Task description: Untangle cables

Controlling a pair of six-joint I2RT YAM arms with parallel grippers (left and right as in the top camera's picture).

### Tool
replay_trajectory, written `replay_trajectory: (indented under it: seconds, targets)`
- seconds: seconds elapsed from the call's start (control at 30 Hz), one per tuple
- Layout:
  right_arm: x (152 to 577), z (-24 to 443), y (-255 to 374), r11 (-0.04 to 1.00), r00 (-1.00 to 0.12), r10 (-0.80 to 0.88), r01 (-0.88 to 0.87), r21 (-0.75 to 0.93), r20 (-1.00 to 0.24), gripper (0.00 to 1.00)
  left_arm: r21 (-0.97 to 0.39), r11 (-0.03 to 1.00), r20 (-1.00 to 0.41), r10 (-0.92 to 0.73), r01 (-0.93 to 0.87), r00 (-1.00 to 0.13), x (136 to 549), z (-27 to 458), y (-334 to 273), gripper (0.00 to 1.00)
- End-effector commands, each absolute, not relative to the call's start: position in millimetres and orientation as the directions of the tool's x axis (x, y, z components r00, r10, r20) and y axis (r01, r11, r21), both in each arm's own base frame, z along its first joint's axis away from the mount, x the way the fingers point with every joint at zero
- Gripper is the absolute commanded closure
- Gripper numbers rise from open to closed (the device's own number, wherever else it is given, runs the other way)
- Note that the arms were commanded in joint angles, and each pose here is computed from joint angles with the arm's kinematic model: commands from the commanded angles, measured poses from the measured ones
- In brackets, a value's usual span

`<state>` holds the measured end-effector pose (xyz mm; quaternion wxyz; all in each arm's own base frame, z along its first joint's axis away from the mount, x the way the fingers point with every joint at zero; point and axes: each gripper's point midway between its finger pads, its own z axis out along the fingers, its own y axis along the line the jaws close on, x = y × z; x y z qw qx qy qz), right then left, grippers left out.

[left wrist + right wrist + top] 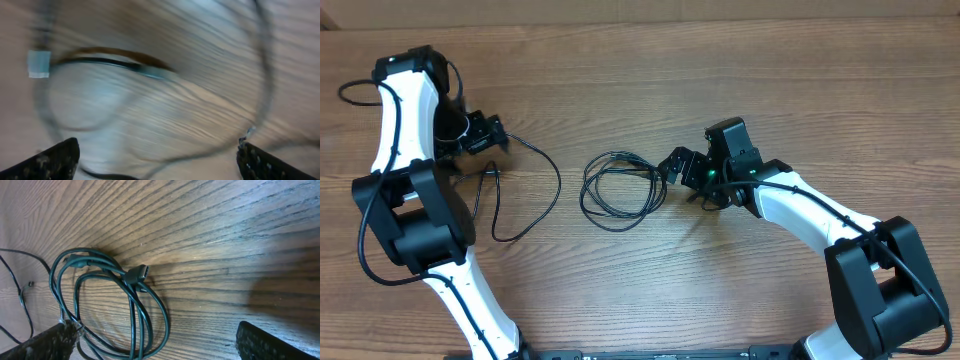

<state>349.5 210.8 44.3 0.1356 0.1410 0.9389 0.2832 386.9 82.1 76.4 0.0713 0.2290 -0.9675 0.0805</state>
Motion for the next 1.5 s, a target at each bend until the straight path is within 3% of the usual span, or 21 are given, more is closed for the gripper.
replay_trajectory:
  seconds: [0.0, 0.17, 0.23, 0.33, 0.4, 0.73, 0.87, 1.07, 1.23, 1.37, 1.47]
  targets:
    - [351.9, 51.8, 211.2, 0.798, -0.917, 0.347, 0.179, 0.575, -0.195, 0.0, -0.423, 0.833, 0.159, -0.319, -0.357, -0.934, 404.0, 94.8, 45.4, 0.0]
    - [351.9, 51.8, 211.2, 0.798, -0.917, 0.347, 0.179, 0.576, -0.196, 0.0, -0.312, 0.835, 0.127, -0.435, -0.452, -0.891, 406.9, 90.4, 84.0, 0.01]
    - [351.9, 51.8, 211.2, 0.798, -0.917, 0.347, 0.179, 0.576, -0.196, 0.0, -0.16, 0.84, 0.106, -0.507, -0.518, -0.856, 398.9, 83.0, 115.9, 0.11]
    - [352.4, 52.2, 211.4, 0.797, -0.917, 0.347, 0.177, 0.577, -0.198, 0.0, 0.063, 0.792, 0.066, -0.61, -0.607, -0.79, 383.0, 78.0, 153.8, 0.11]
    - [352.6, 52.3, 211.5, 0.797, -0.917, 0.347, 0.177, 0.577, -0.198, 0.0, 0.118, 0.783, 0.059, -0.619, -0.611, -0.783, 377.1, 75.6, 162.0, 0.11]
    - [352.3, 52.0, 211.3, 0.798, -0.917, 0.346, 0.178, 0.576, -0.197, 0.0, 0.2, 0.819, 0.066, -0.56, -0.539, -0.826, 362.1, 26.7, 172.1, 0.04]
    - [352.4, 51.4, 210.2, 0.801, -0.916, 0.349, 0.181, 0.571, -0.199, 0.0, 0.205, 0.843, 0.07, -0.519, -0.497, -0.852, 359.2, 12.6, 172.7, 0.06]
    - [352.8, 51.2, 209.6, 0.802, -0.915, 0.35, 0.182, 0.569, -0.202, 0.0, 0.197, 0.851, 0.055, -0.506, -0.487, -0.861, 356.5, -10.8, 171.0, 0.2]
    - [352.8, 51.1, 209.5, 0.802, -0.915, 0.35, 0.182, 0.568, -0.202, 0.0, 0.192, 0.85, 0.045, -0.506, -0.49, -0.861, 347.7, -37.8, 166.9, 0.21]
    - [353.1, 51.0, 209.1, 0.803, -0.914, 0.352, 0.183, 0.567, -0.203, 0.0, 0.165, 0.853, 0.036, -0.507, -0.495, -0.861, 347.3, -48.0, 162.3, 0.48]
    - [353.1, 51.0, 209.1, 0.803, -0.914, 0.352, 0.183, 0.567, -0.203, 0.0, 0.157, 0.852, 0.024, -0.508, -0.498, -0.861, 348.6, -51.8, 161.8, 0.53]
